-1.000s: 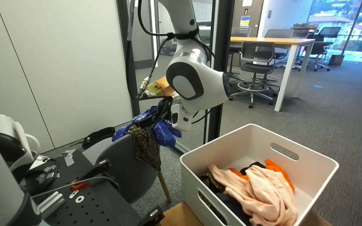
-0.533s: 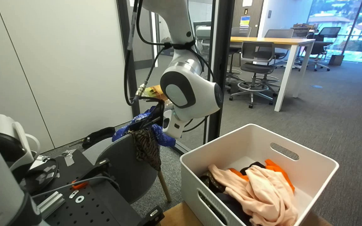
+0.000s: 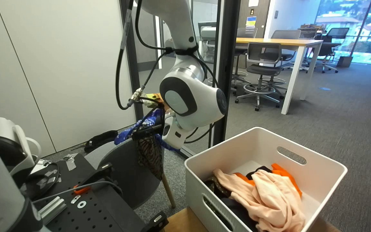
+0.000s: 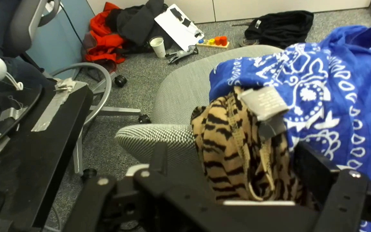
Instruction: Put the animal print cloth in the basket
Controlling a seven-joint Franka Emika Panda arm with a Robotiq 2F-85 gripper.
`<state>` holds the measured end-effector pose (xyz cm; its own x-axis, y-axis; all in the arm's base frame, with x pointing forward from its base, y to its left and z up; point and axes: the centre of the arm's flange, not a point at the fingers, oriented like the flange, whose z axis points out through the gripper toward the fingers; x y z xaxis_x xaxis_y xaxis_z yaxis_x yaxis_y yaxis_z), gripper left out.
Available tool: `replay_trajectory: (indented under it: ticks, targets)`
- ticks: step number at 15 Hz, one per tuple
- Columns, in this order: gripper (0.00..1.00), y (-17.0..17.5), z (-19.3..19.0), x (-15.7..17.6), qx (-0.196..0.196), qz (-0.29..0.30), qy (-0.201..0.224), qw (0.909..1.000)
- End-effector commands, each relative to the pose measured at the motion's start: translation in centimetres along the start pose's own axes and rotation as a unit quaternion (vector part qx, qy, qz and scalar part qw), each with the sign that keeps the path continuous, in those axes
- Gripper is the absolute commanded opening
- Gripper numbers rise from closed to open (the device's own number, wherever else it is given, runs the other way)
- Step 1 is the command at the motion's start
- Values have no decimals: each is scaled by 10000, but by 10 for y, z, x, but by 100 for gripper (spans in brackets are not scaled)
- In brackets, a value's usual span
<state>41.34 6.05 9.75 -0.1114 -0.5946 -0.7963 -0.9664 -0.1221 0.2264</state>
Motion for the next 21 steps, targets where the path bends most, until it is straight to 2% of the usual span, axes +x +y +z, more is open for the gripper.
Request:
replay_trajectory:
  ticks: [1,5,10,16,17,18,21]
  targets:
    - [100,13,-2,4,301,225,188,9991]
    - [100,7,4,12,455,378,195,9981]
    - [100,-14,16,5,441,330,69,9985]
    - [100,-16,24,5,407,320,47,9986]
    - [90,-16,24,5,408,325,52,9986]
    - [75,-17,24,5,411,328,61,9986]
    - [52,-17,23,7,418,347,69,9985]
